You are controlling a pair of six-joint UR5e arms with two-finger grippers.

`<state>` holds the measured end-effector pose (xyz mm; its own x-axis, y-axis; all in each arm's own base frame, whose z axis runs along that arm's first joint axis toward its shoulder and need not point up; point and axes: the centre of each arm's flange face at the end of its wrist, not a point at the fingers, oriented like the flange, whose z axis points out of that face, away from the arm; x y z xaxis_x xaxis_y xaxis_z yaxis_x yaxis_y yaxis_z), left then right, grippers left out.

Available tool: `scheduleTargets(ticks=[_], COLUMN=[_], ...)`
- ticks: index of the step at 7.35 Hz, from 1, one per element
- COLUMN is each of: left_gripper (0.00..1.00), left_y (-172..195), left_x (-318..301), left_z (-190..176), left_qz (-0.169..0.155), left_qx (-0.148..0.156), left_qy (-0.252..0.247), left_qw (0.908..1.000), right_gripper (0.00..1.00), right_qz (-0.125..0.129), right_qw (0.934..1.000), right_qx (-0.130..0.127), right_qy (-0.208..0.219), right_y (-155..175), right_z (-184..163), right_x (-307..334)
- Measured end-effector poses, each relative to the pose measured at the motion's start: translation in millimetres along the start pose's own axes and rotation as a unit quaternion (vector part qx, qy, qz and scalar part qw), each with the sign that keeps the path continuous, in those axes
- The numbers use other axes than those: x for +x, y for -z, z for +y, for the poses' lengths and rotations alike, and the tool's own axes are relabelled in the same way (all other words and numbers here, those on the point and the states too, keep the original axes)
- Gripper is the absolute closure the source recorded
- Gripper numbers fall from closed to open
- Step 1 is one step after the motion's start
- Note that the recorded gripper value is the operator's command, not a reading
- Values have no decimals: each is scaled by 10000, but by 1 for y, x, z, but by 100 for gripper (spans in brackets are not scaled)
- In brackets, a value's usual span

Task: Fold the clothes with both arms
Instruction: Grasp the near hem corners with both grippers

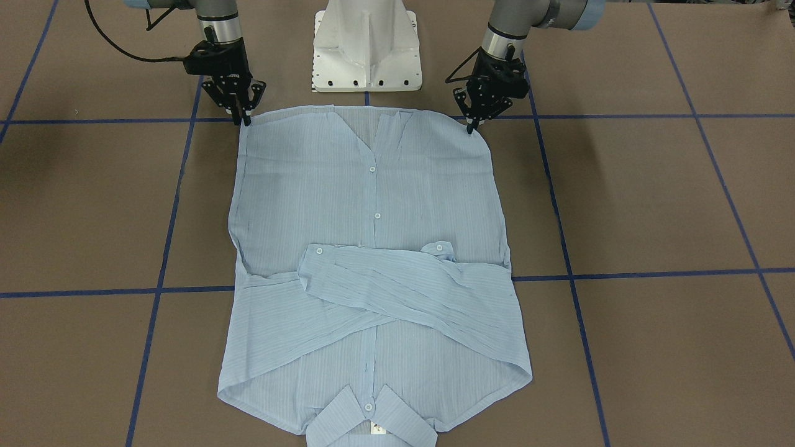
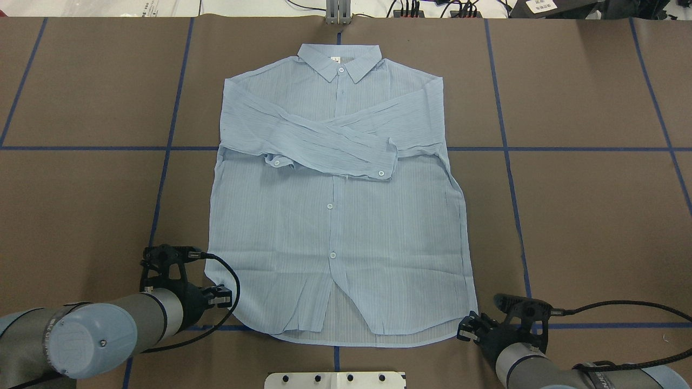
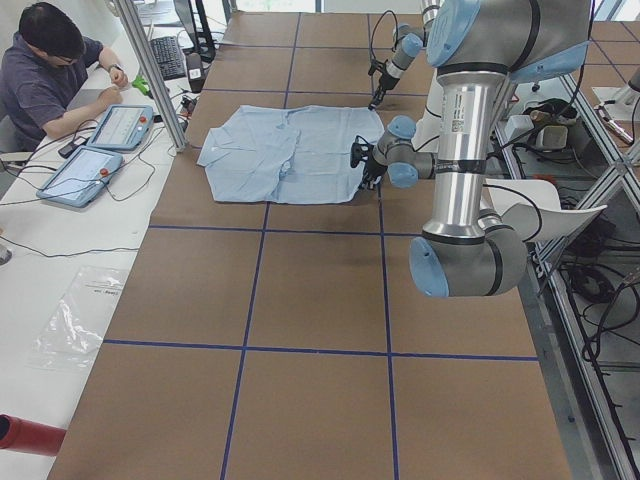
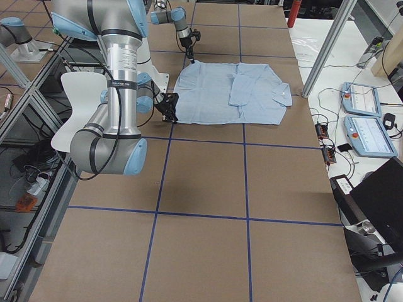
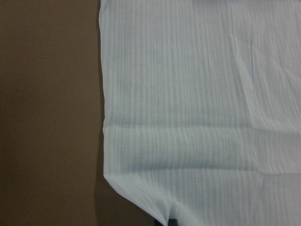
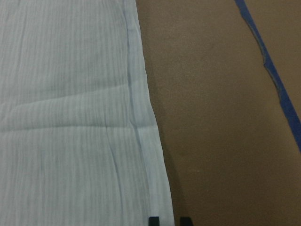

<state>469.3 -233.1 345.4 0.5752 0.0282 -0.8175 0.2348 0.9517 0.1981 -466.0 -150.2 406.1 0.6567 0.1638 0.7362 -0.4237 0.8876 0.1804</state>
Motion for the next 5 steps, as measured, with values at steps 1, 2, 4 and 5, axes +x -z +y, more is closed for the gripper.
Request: scheduleTargets(ticks=[1,2,4,5], left_gripper=[100,100,100,100], left_y=[0,1,4,14], left_x=[0,1,2,6], left_z=[0,0,-1,-3], left_qz=[2,8,47,144], left_qx=[0,1,-7,-11], left_qy=[0,1,0,5], left_qw=[10000,10000,10000,9999], right_gripper=[100,100,100,100], right_qz=[-3,-24,-117,-184], right_qw=[10000,10000,9999,9998], right_qx=[-1,-6,-12,-36], right_qy=[0,-9,-57,-18], right_y=[0,1,10,23], right_z=[0,0,-8,-23], right_x=[0,-3,-11,-16])
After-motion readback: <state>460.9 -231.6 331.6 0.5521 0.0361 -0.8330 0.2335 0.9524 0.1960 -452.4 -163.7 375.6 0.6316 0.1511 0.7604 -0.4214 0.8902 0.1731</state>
